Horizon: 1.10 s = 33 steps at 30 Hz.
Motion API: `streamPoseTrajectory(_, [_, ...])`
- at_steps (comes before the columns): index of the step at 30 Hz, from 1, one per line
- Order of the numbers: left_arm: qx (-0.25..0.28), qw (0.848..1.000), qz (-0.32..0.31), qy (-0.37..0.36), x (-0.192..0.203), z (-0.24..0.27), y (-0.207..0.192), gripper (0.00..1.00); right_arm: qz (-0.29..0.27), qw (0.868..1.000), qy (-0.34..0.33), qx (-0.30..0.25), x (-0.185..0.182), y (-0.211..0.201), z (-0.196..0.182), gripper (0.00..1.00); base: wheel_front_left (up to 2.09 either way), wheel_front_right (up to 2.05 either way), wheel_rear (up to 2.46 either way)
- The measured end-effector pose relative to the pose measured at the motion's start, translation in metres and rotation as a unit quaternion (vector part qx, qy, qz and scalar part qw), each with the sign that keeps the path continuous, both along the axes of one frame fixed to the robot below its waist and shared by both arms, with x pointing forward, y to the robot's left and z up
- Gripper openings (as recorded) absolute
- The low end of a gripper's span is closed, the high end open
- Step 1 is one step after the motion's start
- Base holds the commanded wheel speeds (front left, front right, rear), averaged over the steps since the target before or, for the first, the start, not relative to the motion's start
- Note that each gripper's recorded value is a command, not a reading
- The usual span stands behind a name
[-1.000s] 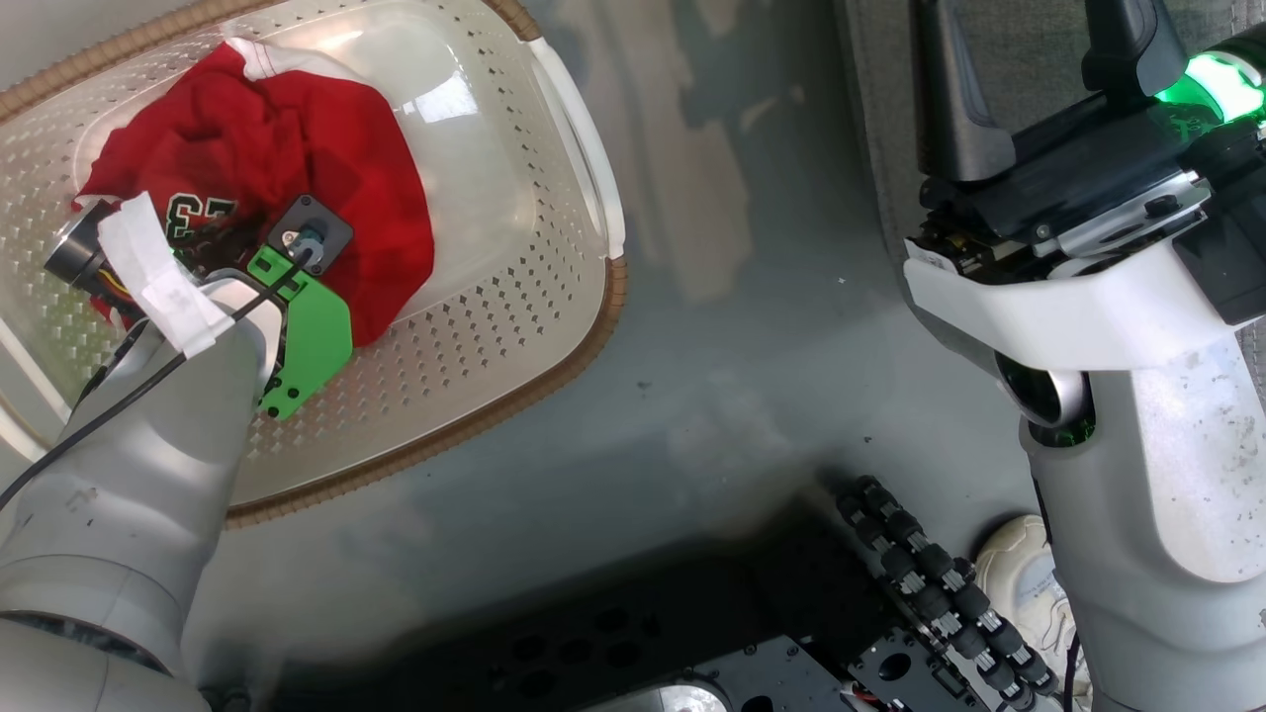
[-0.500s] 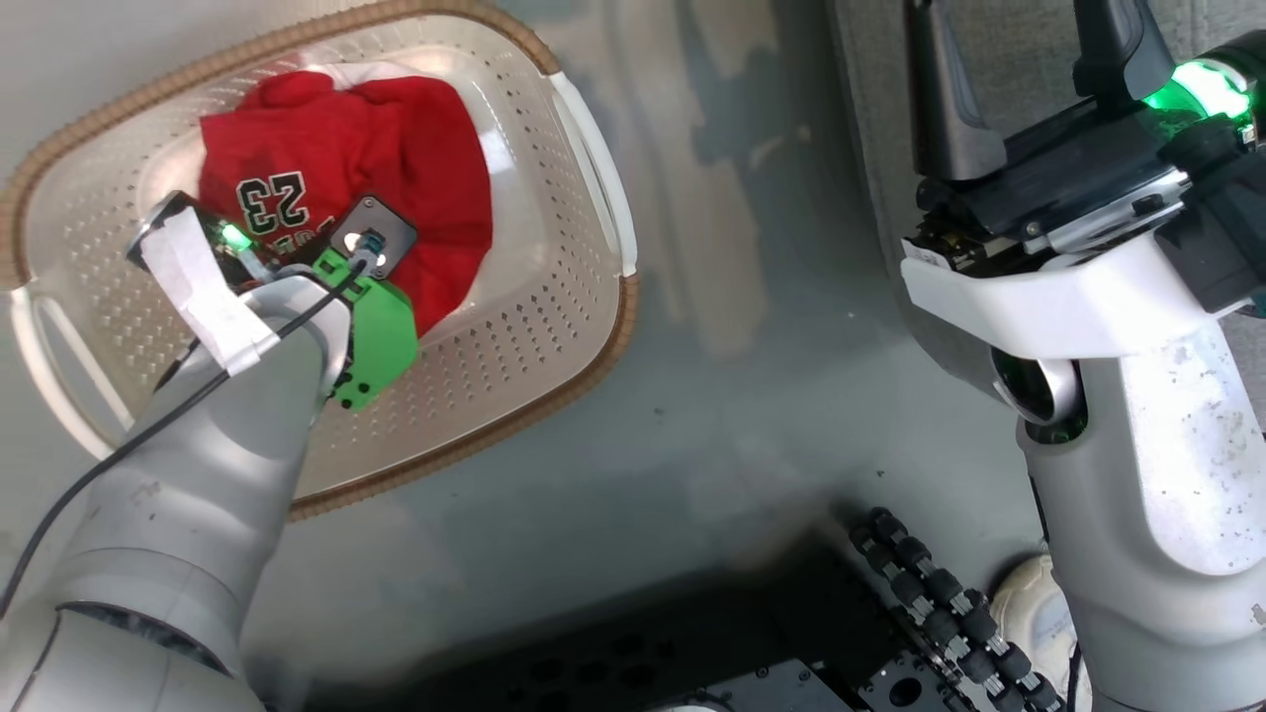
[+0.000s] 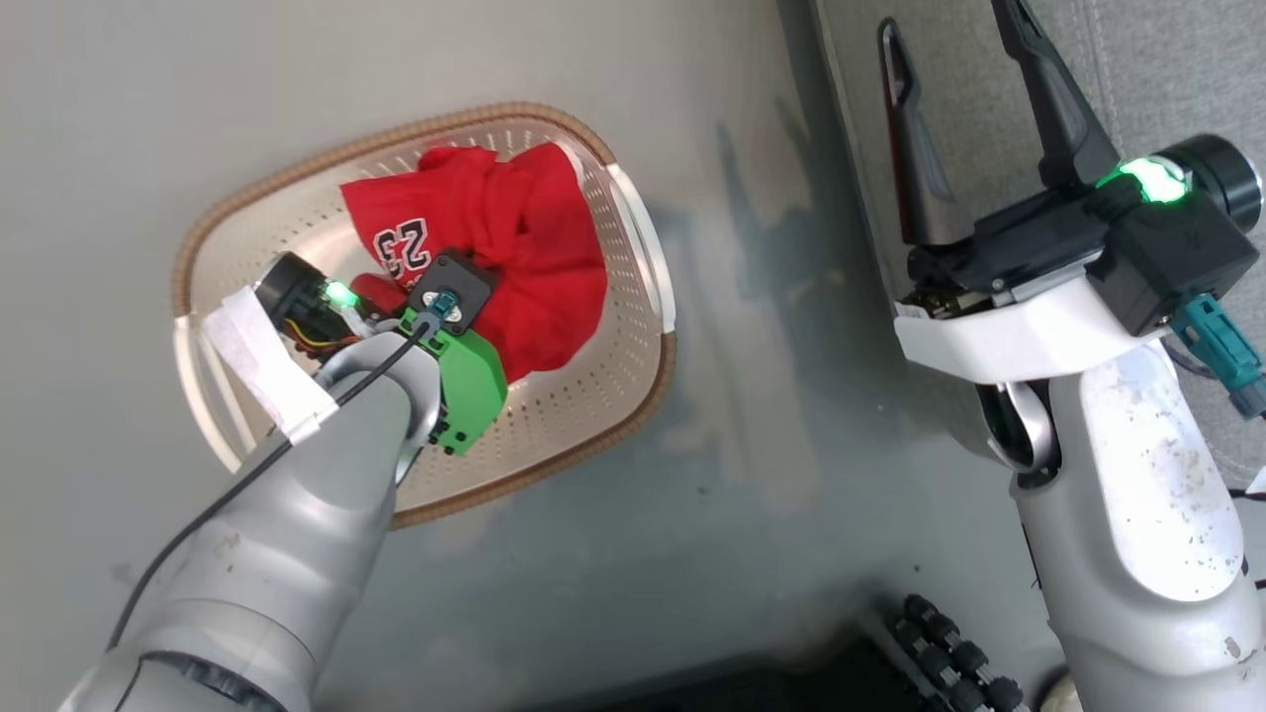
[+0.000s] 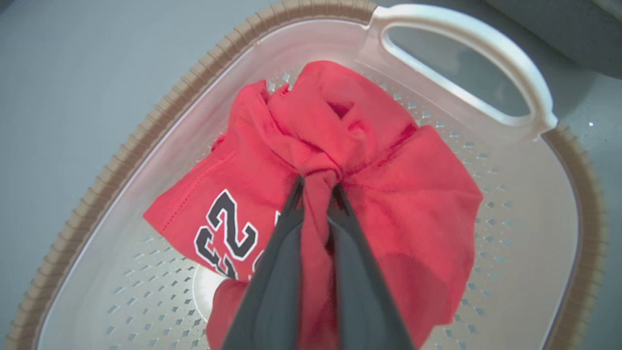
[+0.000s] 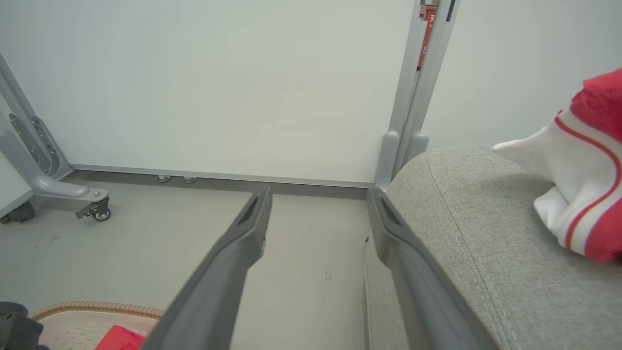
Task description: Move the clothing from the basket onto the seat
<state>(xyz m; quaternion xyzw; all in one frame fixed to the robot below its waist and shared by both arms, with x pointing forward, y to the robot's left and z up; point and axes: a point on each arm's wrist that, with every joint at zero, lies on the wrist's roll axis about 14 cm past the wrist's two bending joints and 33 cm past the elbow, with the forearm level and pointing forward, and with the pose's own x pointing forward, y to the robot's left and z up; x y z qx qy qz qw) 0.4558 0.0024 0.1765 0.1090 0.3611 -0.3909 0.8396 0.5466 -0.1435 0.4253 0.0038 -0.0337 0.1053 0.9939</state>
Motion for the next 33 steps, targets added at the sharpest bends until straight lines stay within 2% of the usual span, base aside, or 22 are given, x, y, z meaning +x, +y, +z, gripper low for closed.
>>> streamPoseTrajectory(6, [-0.055, 0.996, 0.051, -0.042, 0.013, 0.054, -0.005, 0.00, 0.000, 1.000, -0.005, 0.003, -0.013, 0.003, 0.019, 1.00, 0.00, 0.00, 0.00])
streamPoseTrajectory(16, [-0.117, 0.978, 0.115, -0.128, 0.021, 0.146, 0.006, 0.00, 0.003, 1.000, -0.013, 0.014, -0.042, 0.009, 0.049, 1.00, 0.00, 0.00, 0.00])
streamPoseTrajectory(23, [-0.166, 0.951, 0.153, -0.211, 0.029, 0.223, 0.018, 0.00, 0.011, 0.999, -0.029, 0.022, -0.063, 0.017, 0.074, 1.00, 0.00, 0.00, 0.00])
streamPoseTrajectory(33, [-0.229, 0.896, 0.178, -0.336, 0.028, 0.335, 0.034, 0.00, 0.019, 0.998, -0.058, 0.032, -0.091, 0.024, 0.107, 1.00, 0.00, 0.00, 0.00])
